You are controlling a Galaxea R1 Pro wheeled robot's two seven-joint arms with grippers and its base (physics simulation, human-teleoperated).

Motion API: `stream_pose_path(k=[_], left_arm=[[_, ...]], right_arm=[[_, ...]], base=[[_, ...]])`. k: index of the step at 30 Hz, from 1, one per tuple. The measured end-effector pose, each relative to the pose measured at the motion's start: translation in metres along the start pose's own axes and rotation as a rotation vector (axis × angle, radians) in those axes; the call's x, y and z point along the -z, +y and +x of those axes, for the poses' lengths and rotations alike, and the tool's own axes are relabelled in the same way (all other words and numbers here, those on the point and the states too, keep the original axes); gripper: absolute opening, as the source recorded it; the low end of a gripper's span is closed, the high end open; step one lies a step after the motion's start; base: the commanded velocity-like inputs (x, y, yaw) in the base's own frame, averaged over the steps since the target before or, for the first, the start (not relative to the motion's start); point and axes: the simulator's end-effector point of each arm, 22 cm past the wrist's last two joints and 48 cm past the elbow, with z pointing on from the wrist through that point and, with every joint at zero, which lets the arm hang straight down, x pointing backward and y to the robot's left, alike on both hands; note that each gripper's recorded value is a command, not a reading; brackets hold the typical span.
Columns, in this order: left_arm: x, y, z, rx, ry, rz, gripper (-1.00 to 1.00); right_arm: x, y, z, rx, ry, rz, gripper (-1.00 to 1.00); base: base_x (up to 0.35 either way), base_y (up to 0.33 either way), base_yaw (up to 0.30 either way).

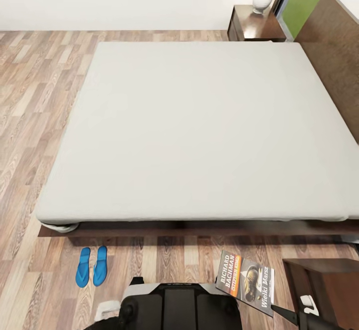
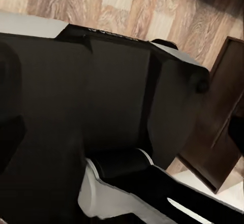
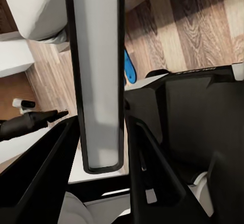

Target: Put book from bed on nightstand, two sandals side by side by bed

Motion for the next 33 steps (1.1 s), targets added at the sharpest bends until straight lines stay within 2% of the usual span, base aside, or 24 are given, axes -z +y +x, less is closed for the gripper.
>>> stream_pose_path(k=[1,3,7,8,10,17,24,33], left_arm=[[-0.002,-0.005,0.007,-0.040,0.021,0.005,1.00],[-0.005,-0.008,0.015,-0.093,0.047,0.003,1.00],[-0.006,-0.001,0.018,-0.146,0.064,-0.042,1.00],[-0.005,0.006,0.017,-0.156,0.062,-0.073,1.00],[-0.004,0.014,0.014,-0.162,0.054,-0.111,1.00],[-0.002,0.018,-0.003,-0.167,-0.010,-0.144,1.00],[0.001,0.027,-0.011,-0.171,-0.031,-0.193,1.00],[0.003,0.030,-0.017,-0.176,-0.046,-0.223,1.00]], right_arm=[[0.000,0.000,0.000,0.001,-0.001,-0.001,-1.00],[0.000,0.001,-0.001,0.004,-0.003,-0.002,-1.00],[0.001,0.003,-0.003,0.009,-0.007,-0.004,-1.00],[0.001,0.003,-0.004,0.010,-0.007,-0.004,-1.00],[0.001,0.004,-0.005,0.012,-0.008,-0.006,-1.00],[0.001,0.007,-0.008,0.021,-0.015,-0.008,-1.00],[0.002,0.010,-0.011,0.030,-0.021,-0.012,-1.00],[0.003,0.013,-0.015,0.041,-0.030,-0.017,-1.00]], base=[[0.000,0.000,0.000],[0.000,0.000,0.000],[0.000,0.000,0.000],[0.000,0.000,0.000],[0.000,0.000,0.000],[0.000,0.000,0.000],[0.000,0.000,0.000],[0.000,0.000,0.000]])
